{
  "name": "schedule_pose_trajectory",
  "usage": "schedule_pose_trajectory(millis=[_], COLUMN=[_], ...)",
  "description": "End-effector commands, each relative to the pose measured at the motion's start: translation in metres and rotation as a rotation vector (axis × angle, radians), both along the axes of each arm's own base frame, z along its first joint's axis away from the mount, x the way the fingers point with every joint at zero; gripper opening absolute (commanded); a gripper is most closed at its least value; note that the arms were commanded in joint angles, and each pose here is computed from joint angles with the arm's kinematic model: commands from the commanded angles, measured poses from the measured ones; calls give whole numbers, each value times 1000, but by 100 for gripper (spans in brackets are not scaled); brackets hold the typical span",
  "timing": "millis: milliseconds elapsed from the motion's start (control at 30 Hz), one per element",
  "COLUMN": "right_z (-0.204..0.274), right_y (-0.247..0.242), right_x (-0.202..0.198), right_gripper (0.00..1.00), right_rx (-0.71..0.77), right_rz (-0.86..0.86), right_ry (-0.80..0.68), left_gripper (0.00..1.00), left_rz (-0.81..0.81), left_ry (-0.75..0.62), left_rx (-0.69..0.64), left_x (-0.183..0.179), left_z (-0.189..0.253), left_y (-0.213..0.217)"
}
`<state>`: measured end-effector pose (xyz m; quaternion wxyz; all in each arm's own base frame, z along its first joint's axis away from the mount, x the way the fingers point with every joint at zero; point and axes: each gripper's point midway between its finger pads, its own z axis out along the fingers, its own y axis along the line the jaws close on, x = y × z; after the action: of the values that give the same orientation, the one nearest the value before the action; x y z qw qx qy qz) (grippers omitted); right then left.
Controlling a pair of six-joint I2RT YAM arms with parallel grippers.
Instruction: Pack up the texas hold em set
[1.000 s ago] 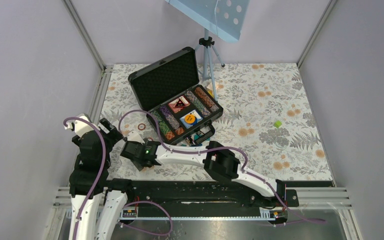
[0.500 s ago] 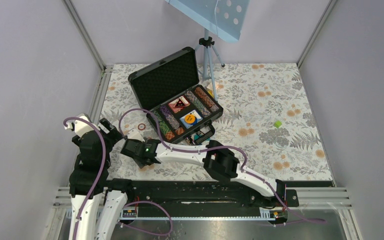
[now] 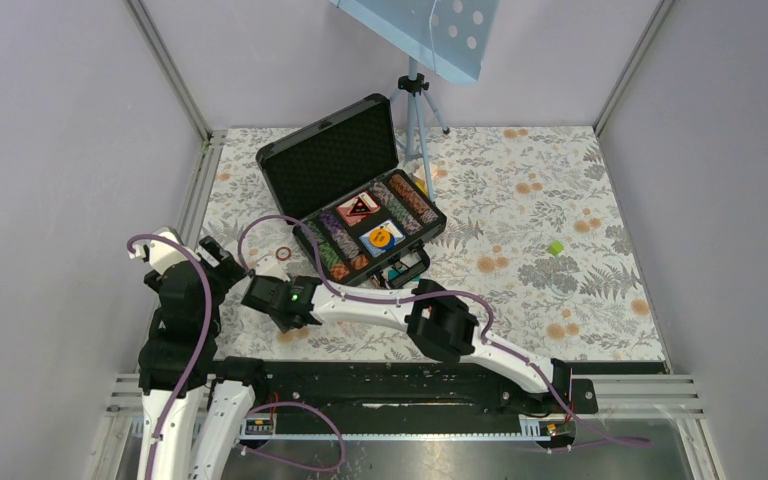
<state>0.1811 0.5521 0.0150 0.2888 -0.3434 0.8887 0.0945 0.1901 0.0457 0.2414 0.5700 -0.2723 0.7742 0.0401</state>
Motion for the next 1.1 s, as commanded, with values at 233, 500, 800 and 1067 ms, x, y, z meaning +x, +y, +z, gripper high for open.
schedule_pose_trajectory(millis=[233,500,800,1067], right_z=[-7,17,51,68], right_y=[-25,-37,-32,-32], right_x=[3,0,3,6], right_gripper=[42,42,43,43], right_rx=[-62,-1,62,93], right_rz=[-11,-22,-25,-34], right_ry=[8,-5,-31,-46], left_gripper=[79,79,79,79], left_rz=[14,13,13,16], left_ry=[-46,-47,-46,-49], left_rx=[12,13,13,13], left_x=[3,3,3,2], left_z=[11,11,11,11], left_y=[3,3,3,3])
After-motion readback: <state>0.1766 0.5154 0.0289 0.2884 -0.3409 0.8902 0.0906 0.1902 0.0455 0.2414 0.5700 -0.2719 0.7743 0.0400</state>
